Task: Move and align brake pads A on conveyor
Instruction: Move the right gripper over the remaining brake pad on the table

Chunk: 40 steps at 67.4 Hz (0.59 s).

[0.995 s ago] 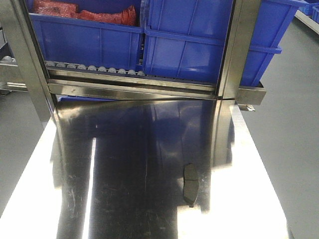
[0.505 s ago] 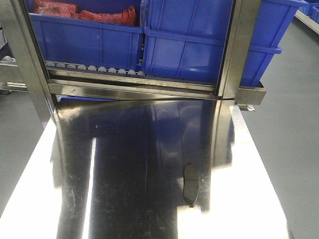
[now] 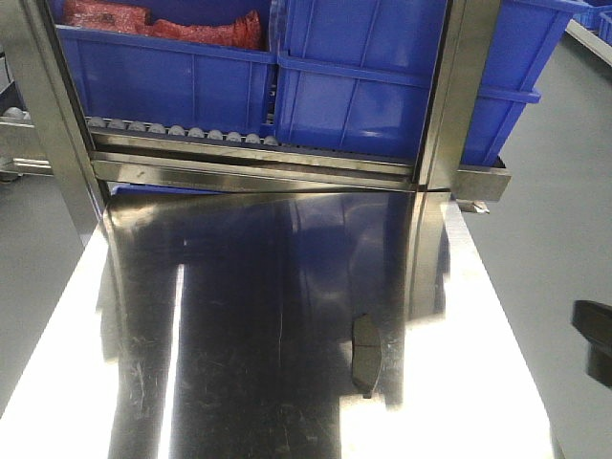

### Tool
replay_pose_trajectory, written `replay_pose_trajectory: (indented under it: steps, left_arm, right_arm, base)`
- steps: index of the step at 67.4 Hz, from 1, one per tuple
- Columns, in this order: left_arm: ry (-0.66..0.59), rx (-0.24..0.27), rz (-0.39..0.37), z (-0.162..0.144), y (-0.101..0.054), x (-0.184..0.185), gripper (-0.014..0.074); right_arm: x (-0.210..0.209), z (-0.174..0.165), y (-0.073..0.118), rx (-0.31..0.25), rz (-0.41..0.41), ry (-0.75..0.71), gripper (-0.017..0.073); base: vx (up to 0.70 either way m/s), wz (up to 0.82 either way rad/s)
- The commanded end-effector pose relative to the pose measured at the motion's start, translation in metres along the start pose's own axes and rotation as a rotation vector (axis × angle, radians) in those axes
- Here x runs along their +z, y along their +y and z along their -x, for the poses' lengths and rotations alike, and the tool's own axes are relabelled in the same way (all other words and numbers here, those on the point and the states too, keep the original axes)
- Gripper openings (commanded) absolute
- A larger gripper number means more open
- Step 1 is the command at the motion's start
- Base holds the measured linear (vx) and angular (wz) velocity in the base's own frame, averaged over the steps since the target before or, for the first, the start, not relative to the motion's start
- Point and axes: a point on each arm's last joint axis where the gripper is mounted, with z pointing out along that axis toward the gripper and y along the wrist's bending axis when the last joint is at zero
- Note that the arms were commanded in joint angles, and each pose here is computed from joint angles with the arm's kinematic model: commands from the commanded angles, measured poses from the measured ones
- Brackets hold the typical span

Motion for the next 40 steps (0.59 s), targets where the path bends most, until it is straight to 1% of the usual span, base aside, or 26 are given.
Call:
replay_pose_trajectory:
  steps: [1,11,21,32,40]
  left_arm:
    - [-0.117,0.002,-0.019,0.017,-0.002,-0.004,-0.0006]
    - [-0.117,0.002,-0.019,0.017,-0.002,-0.004,-0.0006]
    - [-0.117,0.002,-0.019,0.017,-0.002,-0.004,-0.0006]
    - [-0.117,0.002,-0.019,0.017,-0.002,-0.004,-0.0006]
    - [-0.117,0.002,-0.019,0.017,-0.002,-0.004,-0.0006]
  right_arm:
    - [0.018,0.026,0.003,-0.008,-0.01,0.07,0.0449]
    - [0.062,0.031,0.007,0.012,-0.021,0.302,0.0449]
    - [0.102,0.021,0.009,0.022,-0.032,0.466,0.0449]
    - [0.132,0.008,0.011,0.056,-0.027,0.581,0.0449]
    - [0.145,0.005,0.015,0.096,-0.009,0.597,0.0449]
  base:
    - [0.0,0.0]
    - [0.0,0.0]
    - [0.0,0.0]
    - [0.0,0.0]
    - [0.0,0.0]
